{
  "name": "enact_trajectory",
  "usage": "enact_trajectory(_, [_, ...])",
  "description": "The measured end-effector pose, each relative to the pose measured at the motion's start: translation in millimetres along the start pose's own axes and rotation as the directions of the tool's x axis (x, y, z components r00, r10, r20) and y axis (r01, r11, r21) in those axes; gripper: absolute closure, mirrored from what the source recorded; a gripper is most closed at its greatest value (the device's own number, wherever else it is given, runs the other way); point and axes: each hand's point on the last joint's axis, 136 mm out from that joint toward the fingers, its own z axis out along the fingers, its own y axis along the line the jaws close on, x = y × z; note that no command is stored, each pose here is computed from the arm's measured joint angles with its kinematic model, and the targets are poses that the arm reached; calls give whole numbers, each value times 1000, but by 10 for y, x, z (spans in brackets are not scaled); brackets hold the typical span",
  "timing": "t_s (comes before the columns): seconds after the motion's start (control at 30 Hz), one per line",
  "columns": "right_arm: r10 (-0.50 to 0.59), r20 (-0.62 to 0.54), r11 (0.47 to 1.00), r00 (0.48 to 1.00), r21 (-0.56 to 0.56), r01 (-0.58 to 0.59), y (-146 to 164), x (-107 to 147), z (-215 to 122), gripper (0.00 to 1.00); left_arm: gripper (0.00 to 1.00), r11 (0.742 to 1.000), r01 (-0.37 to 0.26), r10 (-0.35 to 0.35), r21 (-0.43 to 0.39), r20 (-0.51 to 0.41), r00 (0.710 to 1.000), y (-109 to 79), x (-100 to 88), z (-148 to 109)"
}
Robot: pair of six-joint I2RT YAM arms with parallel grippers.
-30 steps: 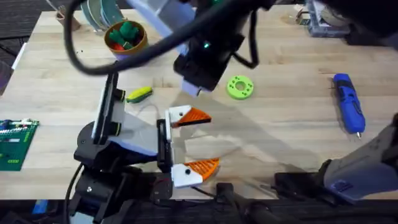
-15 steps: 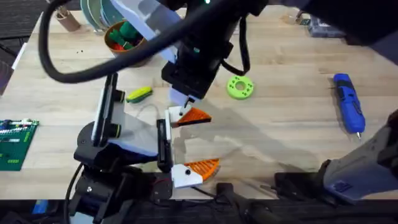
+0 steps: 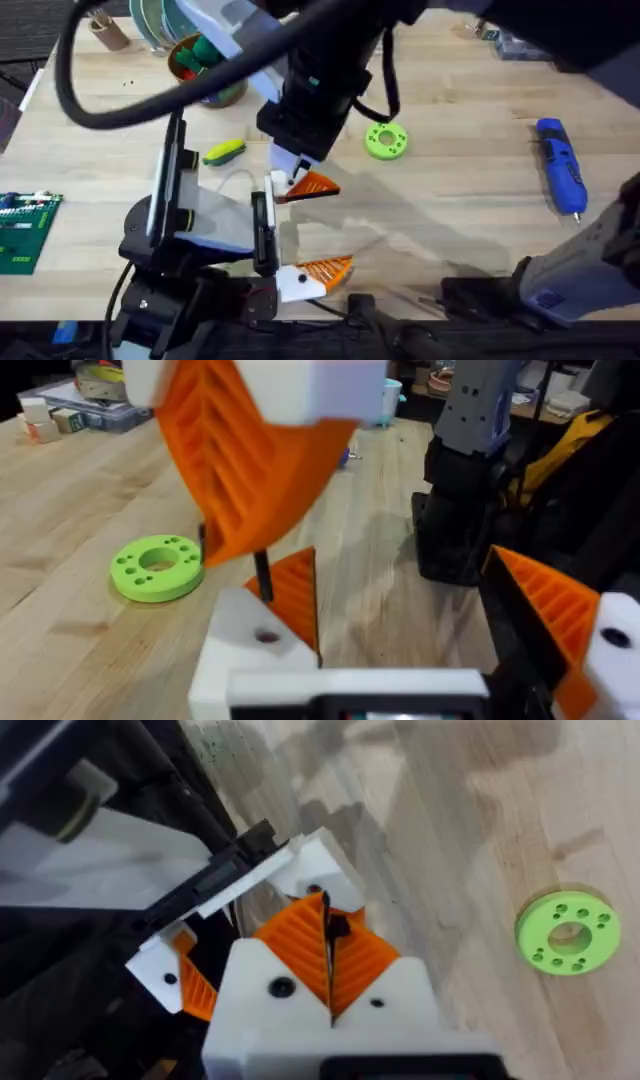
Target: Pick up the gripper from the table and insert it into the empty holder that is missing its gripper. Then pick up a screw, insert it into the mounting hole, and use the screwdriver to tighten it. Finally, clean up the table by picking up the vegetable and placing it into the bucket.
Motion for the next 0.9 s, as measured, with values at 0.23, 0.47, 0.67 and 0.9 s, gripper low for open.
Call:
enact_trajectory(0.23, [1, -43, 1000, 999, -11, -1, 5, -18, 173, 980, 8, 1000, -1, 1, 0, 0, 1000, -1, 0, 0])
enact_trajectory(0.47, [-2, -46, 1000, 999, -12, 1, 11, -28, 197, 980, 9, 1000, -2, 2, 0, 0, 1000, 0, -1, 0])
enact_trajectory(0.67, [-7, -47, 1000, 999, -13, 6, 29, -28, 203, 980, 7, 1000, -2, 2, 0, 0, 1000, -1, -1, 0])
enact_trajectory(0.9, [-18, -75, 1000, 997, -15, 17, 68, -27, 304, 980, 8, 1000, -2, 2, 1, 0, 1000, -2, -1, 0])
